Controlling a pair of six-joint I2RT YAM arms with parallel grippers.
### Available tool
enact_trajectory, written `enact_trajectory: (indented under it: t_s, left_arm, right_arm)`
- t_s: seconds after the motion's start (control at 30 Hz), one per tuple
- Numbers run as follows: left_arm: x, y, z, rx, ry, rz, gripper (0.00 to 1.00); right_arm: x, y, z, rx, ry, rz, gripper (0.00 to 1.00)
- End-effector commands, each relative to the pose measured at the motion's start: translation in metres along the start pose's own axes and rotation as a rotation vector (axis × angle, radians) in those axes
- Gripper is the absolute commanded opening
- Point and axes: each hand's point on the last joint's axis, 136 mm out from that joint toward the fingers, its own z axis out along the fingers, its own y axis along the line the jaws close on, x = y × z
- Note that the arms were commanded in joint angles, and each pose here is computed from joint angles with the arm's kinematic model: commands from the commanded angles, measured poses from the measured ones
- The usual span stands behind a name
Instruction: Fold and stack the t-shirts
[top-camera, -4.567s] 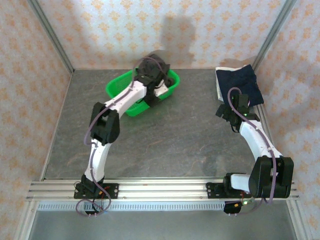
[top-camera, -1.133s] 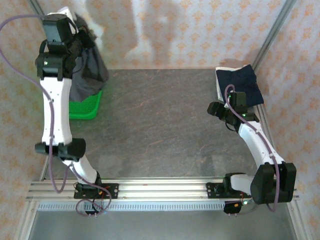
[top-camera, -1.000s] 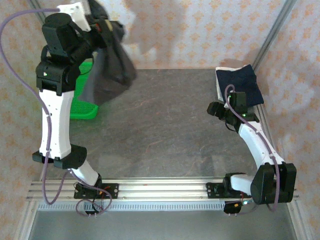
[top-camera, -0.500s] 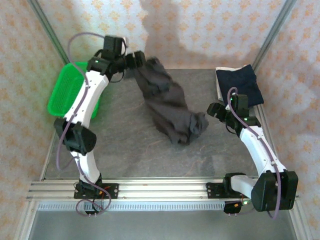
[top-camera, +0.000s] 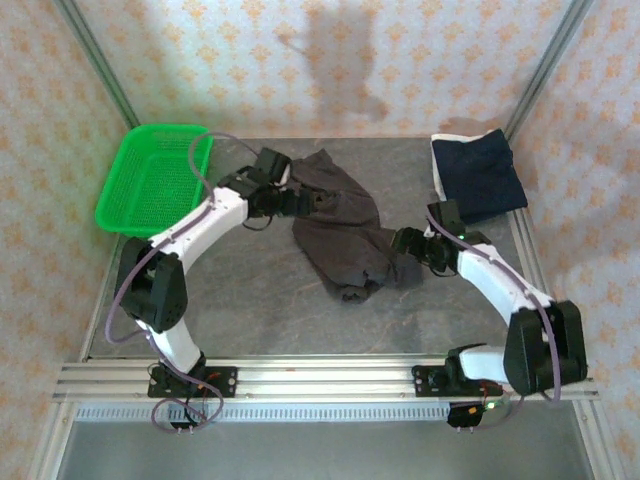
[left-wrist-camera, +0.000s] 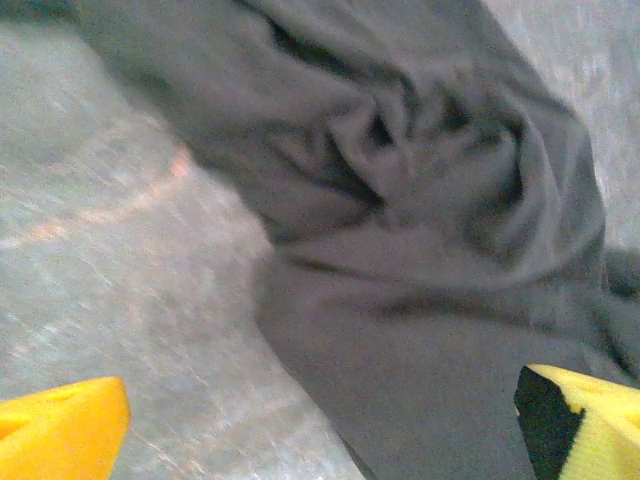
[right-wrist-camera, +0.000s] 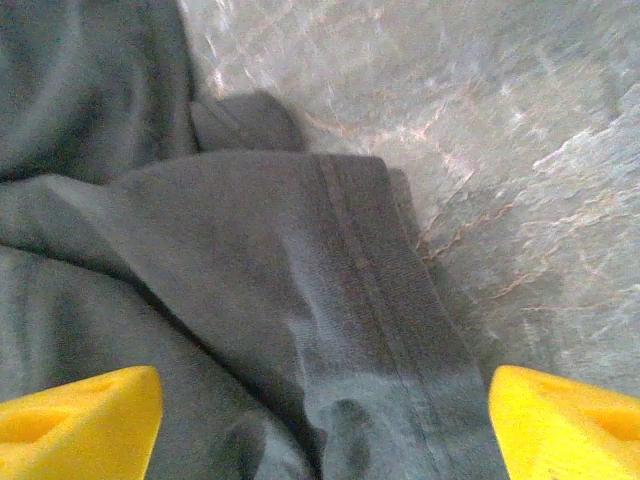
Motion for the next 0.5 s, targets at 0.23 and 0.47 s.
enact_trajectory:
  t_s: [0.23,0.47]
  left_arm:
    - [-0.006,-0.029,0.063,-0.008,0.052,0.095,0.98]
    - [-0.034,-0.066,0.114,0.040,0.107,0.155,0.89]
  right_arm:
    - [-0.009,-0.011,0.029,0.209,0.024,-0.052,0.81]
    - [-0.001,-0.023,0.050,0.260,0.064,-0.023,0.65]
